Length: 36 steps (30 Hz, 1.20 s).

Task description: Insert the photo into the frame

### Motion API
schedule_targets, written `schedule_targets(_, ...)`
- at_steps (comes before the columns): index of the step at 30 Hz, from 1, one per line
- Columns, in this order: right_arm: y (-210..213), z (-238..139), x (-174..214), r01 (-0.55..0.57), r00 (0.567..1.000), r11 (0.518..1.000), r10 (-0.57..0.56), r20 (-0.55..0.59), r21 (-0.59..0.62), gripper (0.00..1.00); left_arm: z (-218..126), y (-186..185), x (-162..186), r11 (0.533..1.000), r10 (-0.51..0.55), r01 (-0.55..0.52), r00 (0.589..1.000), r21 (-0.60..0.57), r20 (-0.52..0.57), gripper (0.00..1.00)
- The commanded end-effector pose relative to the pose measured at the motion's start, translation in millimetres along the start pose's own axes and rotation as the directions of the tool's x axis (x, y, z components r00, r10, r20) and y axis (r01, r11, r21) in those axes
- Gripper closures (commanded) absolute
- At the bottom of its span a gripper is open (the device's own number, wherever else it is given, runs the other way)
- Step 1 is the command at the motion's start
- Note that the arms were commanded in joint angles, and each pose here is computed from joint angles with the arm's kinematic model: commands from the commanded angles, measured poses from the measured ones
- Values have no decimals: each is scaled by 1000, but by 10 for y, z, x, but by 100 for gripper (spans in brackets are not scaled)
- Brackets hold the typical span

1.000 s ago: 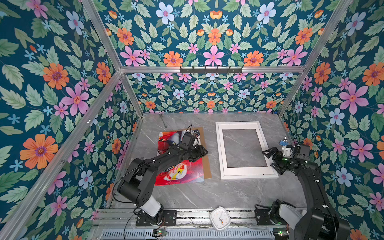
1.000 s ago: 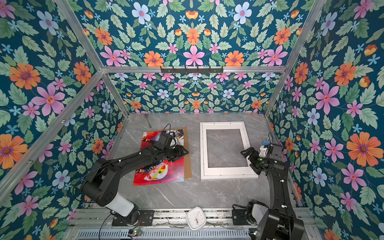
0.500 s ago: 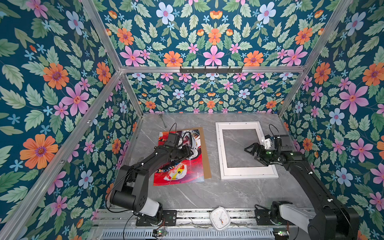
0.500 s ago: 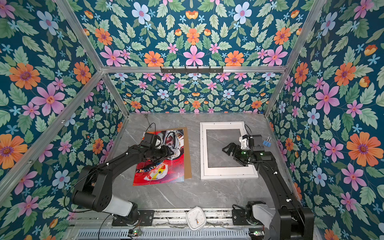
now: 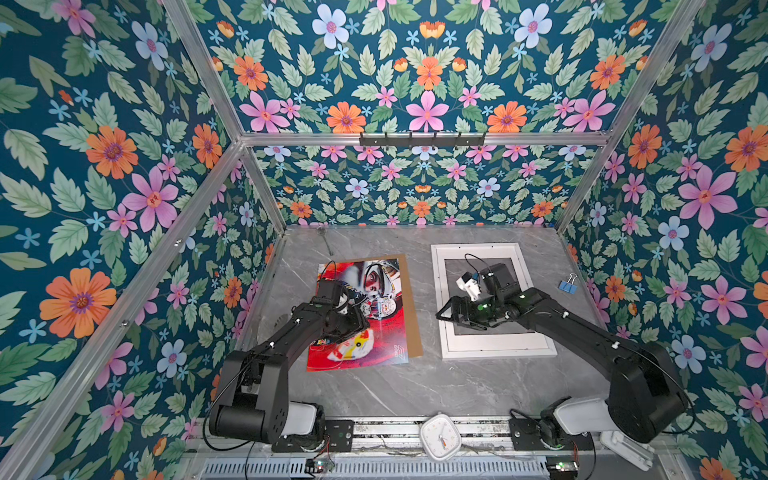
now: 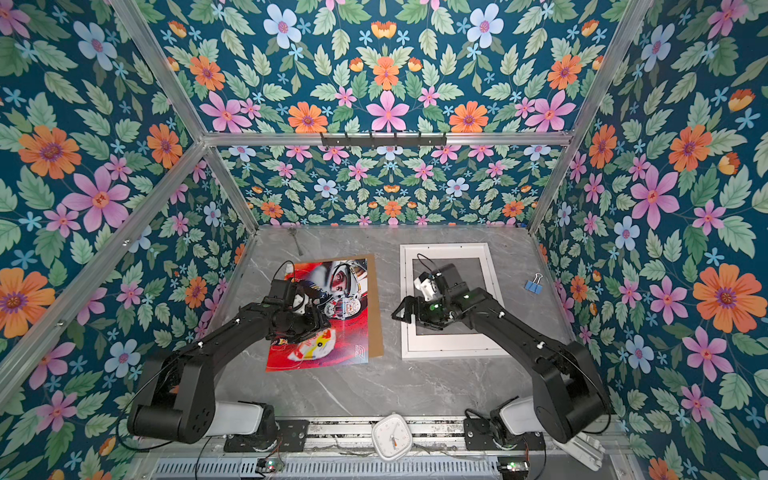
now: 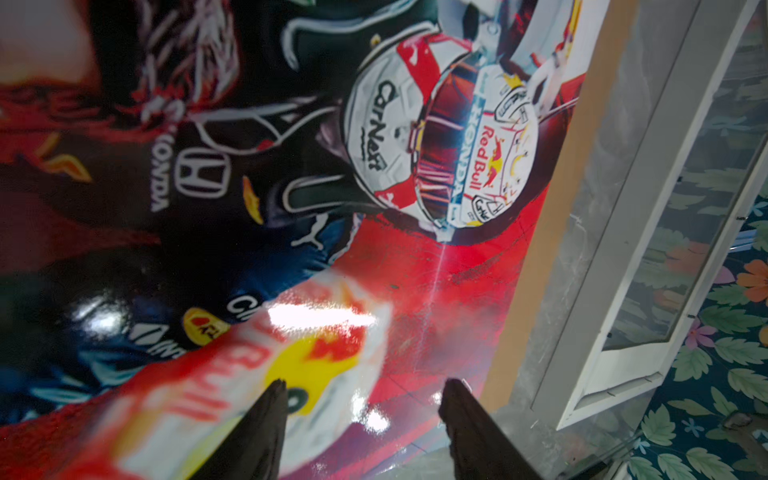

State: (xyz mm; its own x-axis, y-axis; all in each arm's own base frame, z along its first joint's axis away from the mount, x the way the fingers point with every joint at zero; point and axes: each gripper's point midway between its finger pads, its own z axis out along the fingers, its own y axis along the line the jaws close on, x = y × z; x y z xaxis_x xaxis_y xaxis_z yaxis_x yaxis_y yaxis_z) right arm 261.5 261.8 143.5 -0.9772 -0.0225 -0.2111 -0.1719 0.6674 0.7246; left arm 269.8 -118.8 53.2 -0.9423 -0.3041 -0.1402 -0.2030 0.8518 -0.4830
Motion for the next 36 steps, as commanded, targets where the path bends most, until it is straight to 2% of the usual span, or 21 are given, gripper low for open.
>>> schedule_targets(1,179,226,43,57,997,997,-60,-51,-59,9,22,74,105,1000,9,-9,999,-16,-38,37)
schedule_targets(9,243,655,145,59,990,997,-64,-123,-46,11,106,171,211,1000,-1,-1,998,-27,-63,37)
schedule_targets(17,122,1052,233,-10,985,1000,6,-175,-25,12,129,176,241,999,-28,26,997,-20,-73,37)
schedule_targets(26,104,1314,391,-32,975,999,31,-222,0,14,159,251,259,998,-34,28,996,-61,-88,38)
schedule_targets(36,134,1423,429,-38,968,999,33,-248,-14,15,185,343,307,995,-42,33,994,-96,-97,39)
